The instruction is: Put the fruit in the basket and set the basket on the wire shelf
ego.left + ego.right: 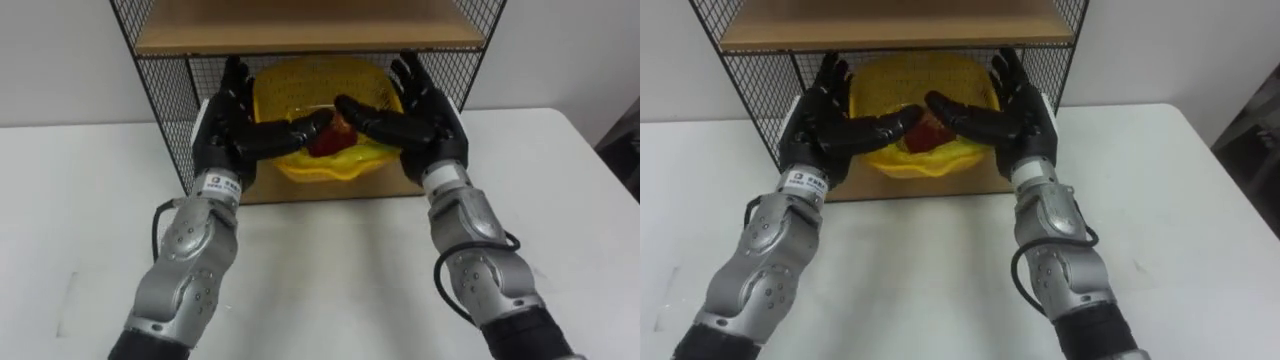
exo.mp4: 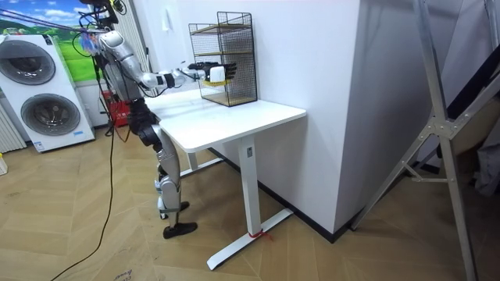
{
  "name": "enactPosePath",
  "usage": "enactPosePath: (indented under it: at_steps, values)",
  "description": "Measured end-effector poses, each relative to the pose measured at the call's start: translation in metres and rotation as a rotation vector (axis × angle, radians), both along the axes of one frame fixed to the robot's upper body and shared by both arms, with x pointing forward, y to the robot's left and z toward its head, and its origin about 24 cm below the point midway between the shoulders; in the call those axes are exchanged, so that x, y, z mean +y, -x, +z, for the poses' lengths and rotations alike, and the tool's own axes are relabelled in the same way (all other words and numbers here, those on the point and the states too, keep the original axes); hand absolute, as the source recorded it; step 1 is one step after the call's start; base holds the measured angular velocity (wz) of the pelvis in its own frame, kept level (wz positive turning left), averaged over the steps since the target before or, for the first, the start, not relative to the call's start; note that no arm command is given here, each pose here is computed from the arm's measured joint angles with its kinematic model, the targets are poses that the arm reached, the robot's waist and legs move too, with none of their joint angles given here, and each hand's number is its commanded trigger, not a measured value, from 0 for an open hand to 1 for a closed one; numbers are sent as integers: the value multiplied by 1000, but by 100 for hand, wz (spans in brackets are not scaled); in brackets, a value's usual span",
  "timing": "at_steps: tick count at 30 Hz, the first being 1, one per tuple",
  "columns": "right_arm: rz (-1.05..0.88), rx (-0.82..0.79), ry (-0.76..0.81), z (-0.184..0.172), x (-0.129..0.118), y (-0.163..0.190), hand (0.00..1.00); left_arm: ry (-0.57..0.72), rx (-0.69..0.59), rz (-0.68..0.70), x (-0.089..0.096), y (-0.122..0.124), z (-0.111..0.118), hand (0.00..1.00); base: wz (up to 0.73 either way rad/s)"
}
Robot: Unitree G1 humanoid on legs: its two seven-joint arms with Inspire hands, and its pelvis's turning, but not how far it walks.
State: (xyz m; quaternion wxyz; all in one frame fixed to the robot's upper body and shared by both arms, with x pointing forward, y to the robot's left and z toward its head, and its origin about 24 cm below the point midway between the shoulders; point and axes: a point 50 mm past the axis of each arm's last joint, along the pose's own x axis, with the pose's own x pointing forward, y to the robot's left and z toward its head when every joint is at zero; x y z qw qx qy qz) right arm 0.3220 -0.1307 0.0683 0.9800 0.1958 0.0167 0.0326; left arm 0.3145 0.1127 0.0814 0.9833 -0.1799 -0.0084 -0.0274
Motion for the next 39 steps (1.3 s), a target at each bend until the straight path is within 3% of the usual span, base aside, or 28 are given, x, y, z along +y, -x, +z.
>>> enactPosePath:
  at_steps: [6,12,18,24,31,35,39]
  values:
    - [-19,44,-10,16,1,-29,0,-15,29,15,-7,-24,17,0,0]
    - [-20,181,-69,5,2,-40,0,-33,219,31,-3,-34,-8,0,0]
    - [-37,252,-94,1,1,-47,0,-41,320,48,1,-44,-16,0,-1]
    - [4,296,-17,-10,1,-45,0,-30,408,59,9,-42,-33,0,-5]
    - [31,295,20,-14,-2,-44,0,-11,417,55,12,-41,-35,0,3]
    - [30,327,18,-26,-6,-34,0,57,427,76,22,-41,-35,0,2]
    - [31,309,35,-35,-11,-17,0,67,423,96,31,-26,-46,0,7]
